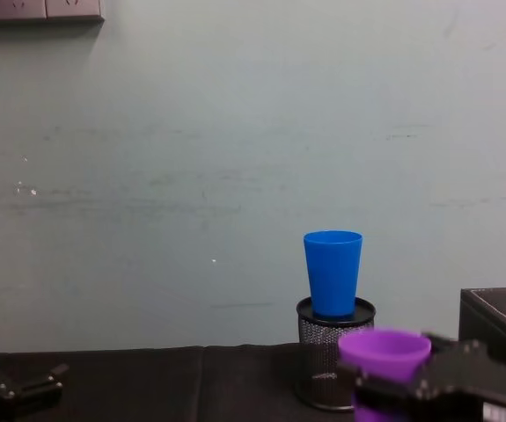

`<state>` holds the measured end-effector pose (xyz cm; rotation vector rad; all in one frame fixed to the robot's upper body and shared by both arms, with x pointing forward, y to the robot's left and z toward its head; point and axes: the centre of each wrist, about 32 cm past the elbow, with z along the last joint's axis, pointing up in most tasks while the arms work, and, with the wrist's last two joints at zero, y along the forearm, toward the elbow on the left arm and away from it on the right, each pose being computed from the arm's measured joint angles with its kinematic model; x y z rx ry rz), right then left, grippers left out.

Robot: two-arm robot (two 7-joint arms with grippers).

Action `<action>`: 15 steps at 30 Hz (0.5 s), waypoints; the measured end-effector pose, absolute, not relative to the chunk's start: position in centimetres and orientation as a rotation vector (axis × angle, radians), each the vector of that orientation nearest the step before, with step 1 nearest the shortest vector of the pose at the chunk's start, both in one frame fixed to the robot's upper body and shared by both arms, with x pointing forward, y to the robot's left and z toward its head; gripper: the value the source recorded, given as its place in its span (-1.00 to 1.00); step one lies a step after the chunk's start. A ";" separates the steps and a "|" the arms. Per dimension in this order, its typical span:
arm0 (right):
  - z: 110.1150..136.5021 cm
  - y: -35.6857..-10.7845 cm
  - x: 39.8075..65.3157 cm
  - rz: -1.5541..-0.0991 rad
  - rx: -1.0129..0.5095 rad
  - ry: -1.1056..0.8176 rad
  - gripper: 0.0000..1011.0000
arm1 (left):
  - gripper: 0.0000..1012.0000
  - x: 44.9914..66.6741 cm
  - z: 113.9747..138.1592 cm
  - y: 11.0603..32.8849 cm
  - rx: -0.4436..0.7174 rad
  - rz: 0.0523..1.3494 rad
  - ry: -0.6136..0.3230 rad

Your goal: Pick up one cup with a gripper and tap it against the other cup.

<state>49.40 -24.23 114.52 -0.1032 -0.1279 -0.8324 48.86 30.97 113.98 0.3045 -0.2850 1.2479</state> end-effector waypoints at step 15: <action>119.9 -24.4 50.3 -0.814 -0.066 -0.094 0.45 | 0.98 48.9 114.0 31.0 0.304 1.248 -0.285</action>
